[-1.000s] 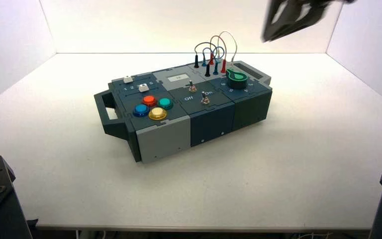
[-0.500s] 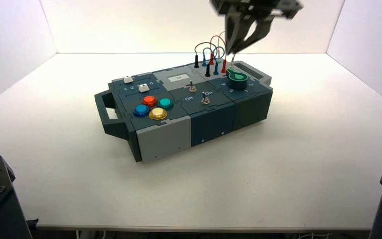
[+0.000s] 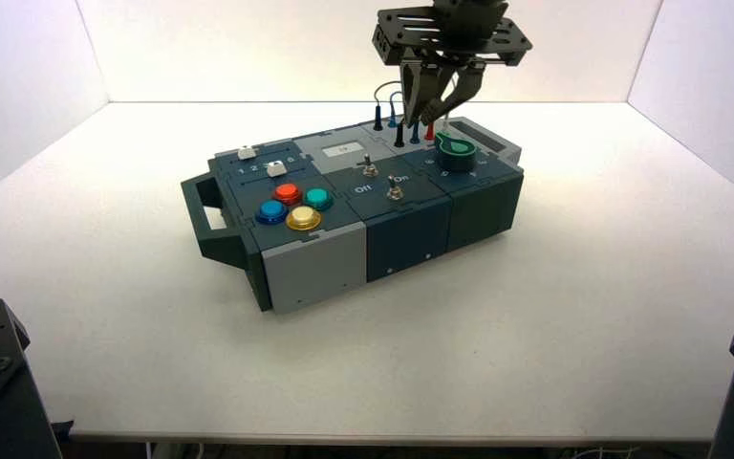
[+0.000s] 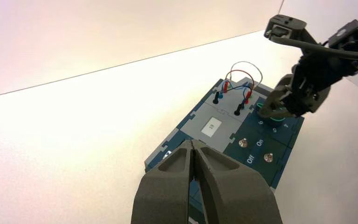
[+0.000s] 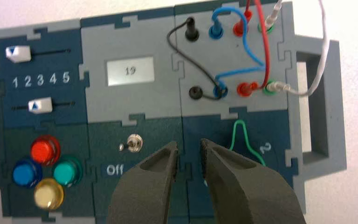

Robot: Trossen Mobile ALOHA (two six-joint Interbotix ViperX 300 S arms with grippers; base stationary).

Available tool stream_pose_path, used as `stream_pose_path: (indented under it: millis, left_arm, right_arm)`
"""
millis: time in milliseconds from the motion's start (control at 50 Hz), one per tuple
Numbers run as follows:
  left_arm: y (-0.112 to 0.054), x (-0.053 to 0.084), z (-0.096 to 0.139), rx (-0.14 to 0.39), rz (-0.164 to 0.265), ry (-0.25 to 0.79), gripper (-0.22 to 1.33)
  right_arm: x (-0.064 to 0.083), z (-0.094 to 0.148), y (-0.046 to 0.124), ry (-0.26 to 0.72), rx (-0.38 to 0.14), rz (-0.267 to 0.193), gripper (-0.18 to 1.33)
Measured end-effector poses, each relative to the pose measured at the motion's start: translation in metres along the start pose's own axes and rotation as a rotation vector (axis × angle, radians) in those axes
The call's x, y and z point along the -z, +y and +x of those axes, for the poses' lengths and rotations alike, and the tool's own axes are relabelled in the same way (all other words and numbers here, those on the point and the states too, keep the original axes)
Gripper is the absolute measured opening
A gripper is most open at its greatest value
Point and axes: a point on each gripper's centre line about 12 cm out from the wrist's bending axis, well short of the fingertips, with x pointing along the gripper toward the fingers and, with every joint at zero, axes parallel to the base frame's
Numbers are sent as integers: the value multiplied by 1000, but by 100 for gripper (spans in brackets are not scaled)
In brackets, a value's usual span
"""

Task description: Pull the blue wire.

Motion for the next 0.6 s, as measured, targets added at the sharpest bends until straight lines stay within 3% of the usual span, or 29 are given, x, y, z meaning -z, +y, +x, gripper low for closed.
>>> stream_pose_path:
  millis: [340,600]
  left_arm:
    - [0,-2,-4,0,1,-21,-16]
    - [0,-2,-4,0,2,-24,-16]
  right_arm:
    - [-9,17,-19,15,30,41,59]
    - [-14,32,-18,30,33,38,59]
